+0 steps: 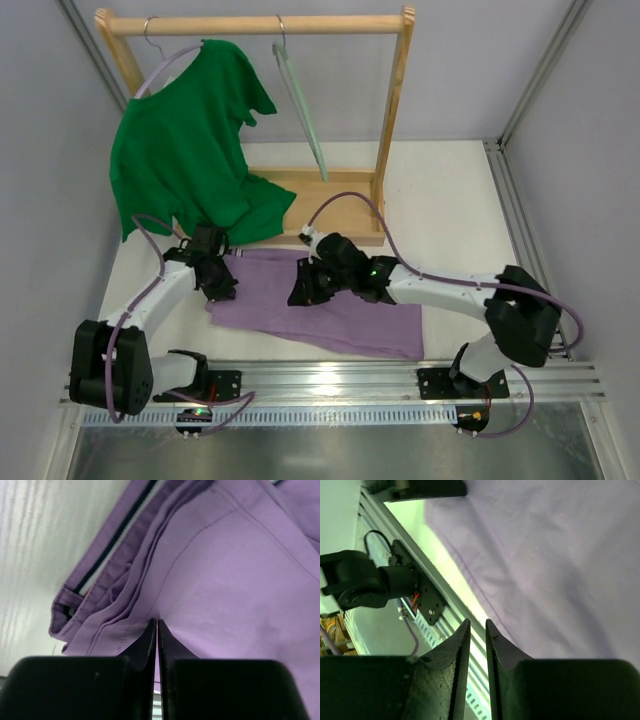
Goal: Place the trousers on the hanger
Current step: Fold the trousers
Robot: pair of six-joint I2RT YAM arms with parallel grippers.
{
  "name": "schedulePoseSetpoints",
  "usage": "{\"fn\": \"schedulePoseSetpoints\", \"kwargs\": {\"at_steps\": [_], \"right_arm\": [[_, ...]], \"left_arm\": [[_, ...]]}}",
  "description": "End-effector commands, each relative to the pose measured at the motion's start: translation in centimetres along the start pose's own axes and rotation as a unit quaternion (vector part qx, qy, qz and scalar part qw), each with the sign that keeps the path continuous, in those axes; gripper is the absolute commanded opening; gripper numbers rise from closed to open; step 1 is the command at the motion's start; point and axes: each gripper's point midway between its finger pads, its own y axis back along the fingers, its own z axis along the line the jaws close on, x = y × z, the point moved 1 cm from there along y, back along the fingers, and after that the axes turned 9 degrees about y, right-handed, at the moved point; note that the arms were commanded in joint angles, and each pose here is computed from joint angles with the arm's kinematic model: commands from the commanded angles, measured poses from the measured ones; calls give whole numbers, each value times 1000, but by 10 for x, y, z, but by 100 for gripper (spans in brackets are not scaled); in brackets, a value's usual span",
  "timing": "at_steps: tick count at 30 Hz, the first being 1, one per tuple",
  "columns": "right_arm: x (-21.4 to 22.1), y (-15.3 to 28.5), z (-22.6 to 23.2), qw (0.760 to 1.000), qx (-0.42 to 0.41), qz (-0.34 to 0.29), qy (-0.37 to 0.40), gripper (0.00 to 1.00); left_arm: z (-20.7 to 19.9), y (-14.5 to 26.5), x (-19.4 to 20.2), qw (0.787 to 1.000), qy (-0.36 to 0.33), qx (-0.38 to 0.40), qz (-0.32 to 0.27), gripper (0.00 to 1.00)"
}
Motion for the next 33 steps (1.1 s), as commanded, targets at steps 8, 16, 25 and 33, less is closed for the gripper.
{"fn": "schedulePoseSetpoints", "kwargs": {"at_steps": [8,16,25,33], "right_arm": [[29,55,-68,984,163,-65,-38,21],[54,111,-187,907,354,-82,-214,21],[57,123,-235,873,417,-94,-236,18],[15,72,-230,942,317,-72,-89,21]], "left_arm": [[6,-25,-40,993,32,-56,-95,0],[-19,20,-68,987,37,-3,-154,0],[-4,-34,-40,993,91,-33,-66,0],[34,-42,-49,979,161,-98,-83,0]]}}
